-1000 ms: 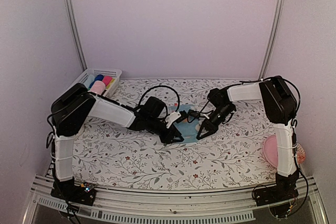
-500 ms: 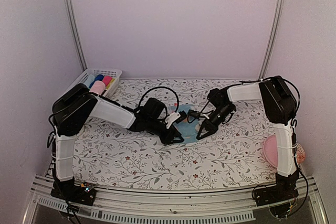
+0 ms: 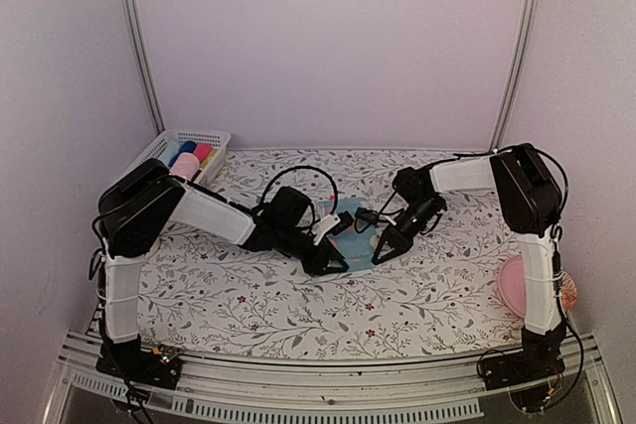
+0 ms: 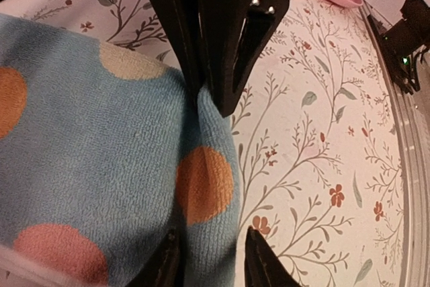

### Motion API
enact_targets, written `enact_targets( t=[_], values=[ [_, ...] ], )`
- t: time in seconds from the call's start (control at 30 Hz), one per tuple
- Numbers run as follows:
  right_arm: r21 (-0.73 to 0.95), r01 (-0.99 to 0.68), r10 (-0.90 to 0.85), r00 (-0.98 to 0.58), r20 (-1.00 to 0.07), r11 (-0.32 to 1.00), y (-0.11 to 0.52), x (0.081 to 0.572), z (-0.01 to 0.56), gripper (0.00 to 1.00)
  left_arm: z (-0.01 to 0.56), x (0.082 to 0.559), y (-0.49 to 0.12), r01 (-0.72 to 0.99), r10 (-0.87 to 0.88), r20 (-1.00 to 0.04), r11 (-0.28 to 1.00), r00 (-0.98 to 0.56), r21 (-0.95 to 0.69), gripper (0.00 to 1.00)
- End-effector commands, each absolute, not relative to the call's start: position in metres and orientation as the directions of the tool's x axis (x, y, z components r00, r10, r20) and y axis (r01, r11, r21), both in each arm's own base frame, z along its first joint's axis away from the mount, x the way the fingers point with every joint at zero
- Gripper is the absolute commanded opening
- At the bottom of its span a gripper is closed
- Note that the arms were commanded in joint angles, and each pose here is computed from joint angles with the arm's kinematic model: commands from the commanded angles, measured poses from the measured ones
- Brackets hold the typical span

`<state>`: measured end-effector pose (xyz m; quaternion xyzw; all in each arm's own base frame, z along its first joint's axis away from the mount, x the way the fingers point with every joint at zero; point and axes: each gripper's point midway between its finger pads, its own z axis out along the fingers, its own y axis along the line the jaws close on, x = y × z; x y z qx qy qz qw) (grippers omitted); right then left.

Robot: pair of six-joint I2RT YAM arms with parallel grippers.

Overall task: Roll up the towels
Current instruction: Roll the towel at the center of the board.

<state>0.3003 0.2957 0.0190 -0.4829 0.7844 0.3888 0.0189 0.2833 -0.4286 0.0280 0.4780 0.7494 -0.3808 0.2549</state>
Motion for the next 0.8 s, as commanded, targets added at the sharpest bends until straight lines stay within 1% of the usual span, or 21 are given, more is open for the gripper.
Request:
enact_targets(
  t=[0.0,0.07,0.17,0.23,0.43,0.57,0.63,0.77],
  values=[
    [0.590,-0.766,-0.750,-0.543,-0.378,0.257,0.292,0.304,0.009,0.08,0.038,0.288,-0.430,0.912,0.493,-0.768,0.239,-0.409,-0.333,0.29],
    [0.589,-0.766,-0.750,-0.542,-0.378,0.257,0.292,0.304,0.009,0.08,0.040,0.289,-0.429,0.911,0.482,-0.773,0.235,-0.413,-0.339,0.27],
    [0.590,-0.766,-0.750,-0.543,-0.377,0.257,0.292,0.304,0.009,0.08,0.041,0.290,-0.428,0.908,0.473,-0.775,0.232,-0.419,-0.349,0.19],
    [0.590,-0.765,-0.751,-0.543,-0.376,0.258,0.292,0.304,0.008,0.08,0.040,0.292,-0.427,0.904,0.472,-0.772,0.237,-0.426,-0.354,0.16],
    [0.589,-0.766,-0.751,-0.542,-0.377,0.257,0.292,0.304,0.008,0.09,0.030,0.290,-0.427,0.895,0.487,-0.750,0.242,-0.446,-0.375,0.05],
    [0.565,-0.788,-0.751,-0.522,-0.405,0.244,0.292,0.307,0.015,0.17,0.021,0.290,-0.424,0.875,0.503,-0.717,0.266,-0.483,-0.404,0.00],
    [0.542,-0.808,-0.747,-0.505,-0.432,0.233,0.293,0.309,0.022,0.24,0.012,0.290,-0.421,0.858,0.511,-0.689,0.290,-0.513,-0.424,0.00],
    [0.471,-0.858,-0.742,-0.449,-0.498,0.204,0.294,0.314,0.042,0.29,-0.006,0.292,-0.414,0.820,0.517,-0.637,0.342,-0.572,-0.459,0.00]
  ],
)
